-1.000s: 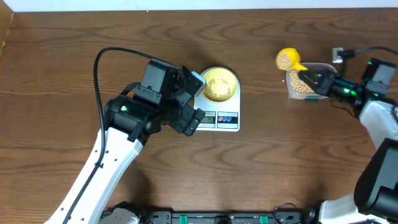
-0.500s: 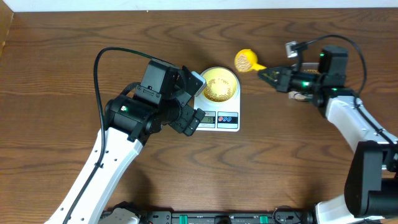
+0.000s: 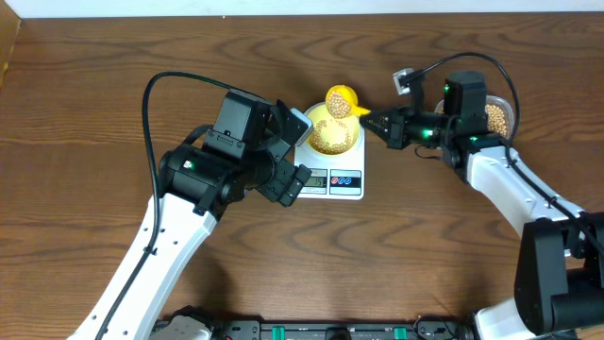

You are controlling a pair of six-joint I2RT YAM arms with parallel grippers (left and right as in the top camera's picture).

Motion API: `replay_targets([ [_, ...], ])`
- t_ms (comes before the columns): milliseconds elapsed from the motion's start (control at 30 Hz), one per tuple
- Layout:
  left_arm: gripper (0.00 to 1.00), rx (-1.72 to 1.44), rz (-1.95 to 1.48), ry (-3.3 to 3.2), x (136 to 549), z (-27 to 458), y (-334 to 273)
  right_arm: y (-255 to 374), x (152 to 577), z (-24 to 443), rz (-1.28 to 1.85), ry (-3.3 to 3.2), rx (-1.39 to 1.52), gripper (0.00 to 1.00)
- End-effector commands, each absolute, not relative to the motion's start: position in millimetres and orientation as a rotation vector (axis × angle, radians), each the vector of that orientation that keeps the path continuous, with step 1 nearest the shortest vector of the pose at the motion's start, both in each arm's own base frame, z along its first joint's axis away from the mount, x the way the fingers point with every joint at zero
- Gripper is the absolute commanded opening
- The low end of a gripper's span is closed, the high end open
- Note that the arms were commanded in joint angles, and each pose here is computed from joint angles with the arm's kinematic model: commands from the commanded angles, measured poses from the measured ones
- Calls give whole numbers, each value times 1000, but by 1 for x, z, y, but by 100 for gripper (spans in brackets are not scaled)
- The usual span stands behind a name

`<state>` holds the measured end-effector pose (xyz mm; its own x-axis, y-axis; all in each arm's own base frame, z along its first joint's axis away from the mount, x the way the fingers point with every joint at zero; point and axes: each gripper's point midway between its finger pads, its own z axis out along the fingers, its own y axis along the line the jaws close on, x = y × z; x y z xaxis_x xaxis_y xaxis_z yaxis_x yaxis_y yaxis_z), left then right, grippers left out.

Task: Scoop item into bowl and weigh 50g on scale
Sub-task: 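Carry the filled scoop with the right gripper over the yellow bowl, then tilt the scoop with the right gripper to pour soybeans into the bowl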

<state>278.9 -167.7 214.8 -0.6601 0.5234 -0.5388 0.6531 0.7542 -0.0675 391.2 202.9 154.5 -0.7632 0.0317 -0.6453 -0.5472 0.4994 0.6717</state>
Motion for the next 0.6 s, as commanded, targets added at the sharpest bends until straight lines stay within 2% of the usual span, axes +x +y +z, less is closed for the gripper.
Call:
replay_targets([
  [0, 88, 905, -349, 2443, 277, 216, -167, 214, 388, 152, 1176, 2093, -566, 1],
  [567, 88, 905, -349, 2443, 277, 216, -167, 225, 388, 145, 962, 1981, -818, 1],
])
